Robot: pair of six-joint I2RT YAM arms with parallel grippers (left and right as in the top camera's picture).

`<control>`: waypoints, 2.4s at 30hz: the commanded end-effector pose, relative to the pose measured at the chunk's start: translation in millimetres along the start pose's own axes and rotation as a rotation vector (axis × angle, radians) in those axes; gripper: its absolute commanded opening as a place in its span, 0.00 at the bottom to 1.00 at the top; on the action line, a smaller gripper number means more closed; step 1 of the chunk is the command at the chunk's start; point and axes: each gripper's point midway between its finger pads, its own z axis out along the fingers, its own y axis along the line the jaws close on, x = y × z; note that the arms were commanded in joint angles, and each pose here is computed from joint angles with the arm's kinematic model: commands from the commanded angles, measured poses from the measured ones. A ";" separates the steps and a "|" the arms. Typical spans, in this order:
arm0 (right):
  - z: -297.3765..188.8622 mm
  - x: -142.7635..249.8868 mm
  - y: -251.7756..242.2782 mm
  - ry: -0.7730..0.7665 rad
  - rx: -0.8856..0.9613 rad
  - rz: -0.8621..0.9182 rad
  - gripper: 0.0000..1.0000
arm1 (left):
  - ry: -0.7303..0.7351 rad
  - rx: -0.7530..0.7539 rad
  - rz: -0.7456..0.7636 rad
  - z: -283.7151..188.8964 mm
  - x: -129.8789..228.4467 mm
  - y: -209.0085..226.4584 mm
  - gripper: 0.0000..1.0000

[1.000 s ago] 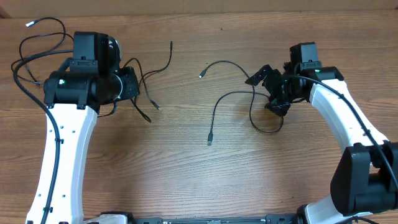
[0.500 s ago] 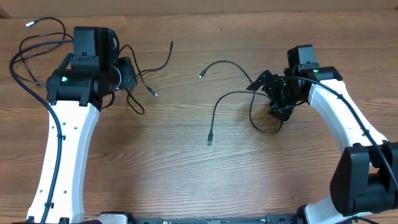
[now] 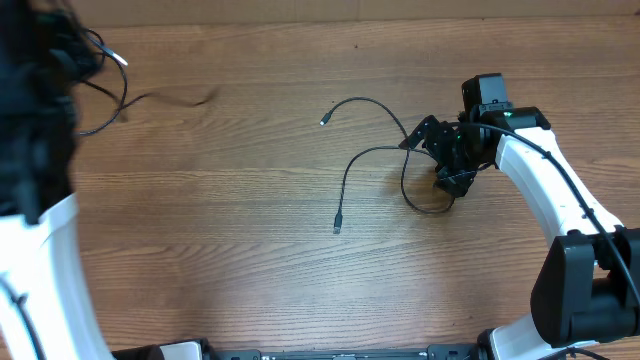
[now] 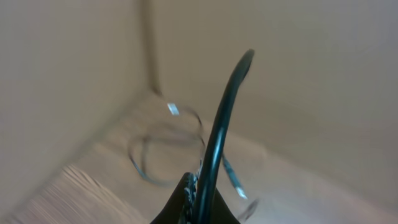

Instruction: Untangle cables

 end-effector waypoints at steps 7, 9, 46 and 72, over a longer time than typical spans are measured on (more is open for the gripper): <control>0.1 0.3 0.0 -0.005 0.006 -0.009 1.00 | -0.210 -0.269 -0.116 -47.8 -65.8 109.9 0.04; 0.1 0.3 0.0 -0.005 0.006 -0.010 1.00 | -0.206 -0.309 -0.125 -45.1 -65.4 122.6 0.04; -0.5 -14.6 6.3 -0.074 -0.009 -0.030 1.00 | 0.615 -0.609 -0.475 207.0 181.7 253.6 0.04; -8.0 -44.7 43.9 -0.204 -0.152 -0.103 1.00 | 0.562 -0.039 -0.394 274.8 157.0 182.4 0.04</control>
